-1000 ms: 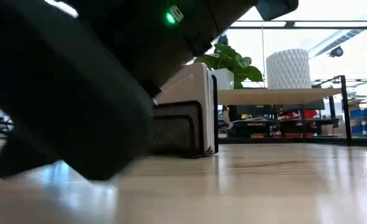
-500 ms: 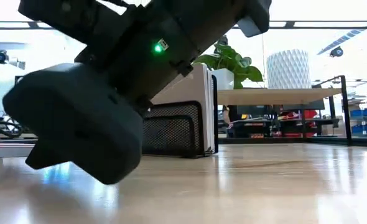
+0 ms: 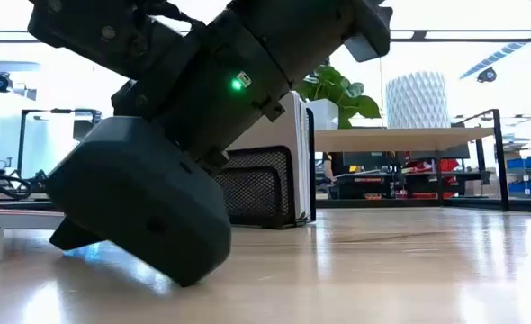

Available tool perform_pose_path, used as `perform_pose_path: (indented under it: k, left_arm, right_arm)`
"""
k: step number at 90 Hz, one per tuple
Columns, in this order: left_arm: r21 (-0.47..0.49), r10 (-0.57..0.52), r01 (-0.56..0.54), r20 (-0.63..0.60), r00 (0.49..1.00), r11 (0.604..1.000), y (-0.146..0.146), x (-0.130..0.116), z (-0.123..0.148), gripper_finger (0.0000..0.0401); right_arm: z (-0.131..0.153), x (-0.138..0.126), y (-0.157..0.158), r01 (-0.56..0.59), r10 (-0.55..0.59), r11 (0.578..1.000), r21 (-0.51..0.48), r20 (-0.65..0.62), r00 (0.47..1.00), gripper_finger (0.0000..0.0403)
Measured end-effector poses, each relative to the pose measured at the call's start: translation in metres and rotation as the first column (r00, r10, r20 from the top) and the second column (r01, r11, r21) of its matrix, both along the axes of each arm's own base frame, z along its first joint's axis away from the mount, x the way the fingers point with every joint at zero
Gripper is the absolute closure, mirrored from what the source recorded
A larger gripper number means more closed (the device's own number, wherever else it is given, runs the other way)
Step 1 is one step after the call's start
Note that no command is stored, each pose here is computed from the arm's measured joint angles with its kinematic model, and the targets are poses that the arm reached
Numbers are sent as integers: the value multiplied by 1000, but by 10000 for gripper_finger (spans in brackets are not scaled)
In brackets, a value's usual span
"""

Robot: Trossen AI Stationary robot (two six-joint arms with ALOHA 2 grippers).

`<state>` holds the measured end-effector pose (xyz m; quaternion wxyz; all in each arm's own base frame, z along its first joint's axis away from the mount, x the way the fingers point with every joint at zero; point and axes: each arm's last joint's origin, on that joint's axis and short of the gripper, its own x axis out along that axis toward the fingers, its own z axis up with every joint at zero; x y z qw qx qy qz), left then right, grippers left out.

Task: Stock shelves
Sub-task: Put the pink notebook into the black mesh bookshelf

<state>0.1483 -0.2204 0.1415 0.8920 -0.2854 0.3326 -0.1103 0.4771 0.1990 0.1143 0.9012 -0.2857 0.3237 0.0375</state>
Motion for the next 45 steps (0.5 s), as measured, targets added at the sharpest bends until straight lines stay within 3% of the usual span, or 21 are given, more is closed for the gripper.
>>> perform_pose_path:
  k: [12, 45]
  left_arm:
    - [-1, 0, 0, 1, 1000, 1000, 0, 0, 0, 303]
    - [-7, 0, 0, 5, 1000, 1000, 0, 0, 1, 303]
  right_arm:
    - [-3, 0, 0, -24, 24, 999, -38, -10, 1000, 264]
    - [-10, 1, -1, 8, -9, 1000, -24, -13, 1000, 255]
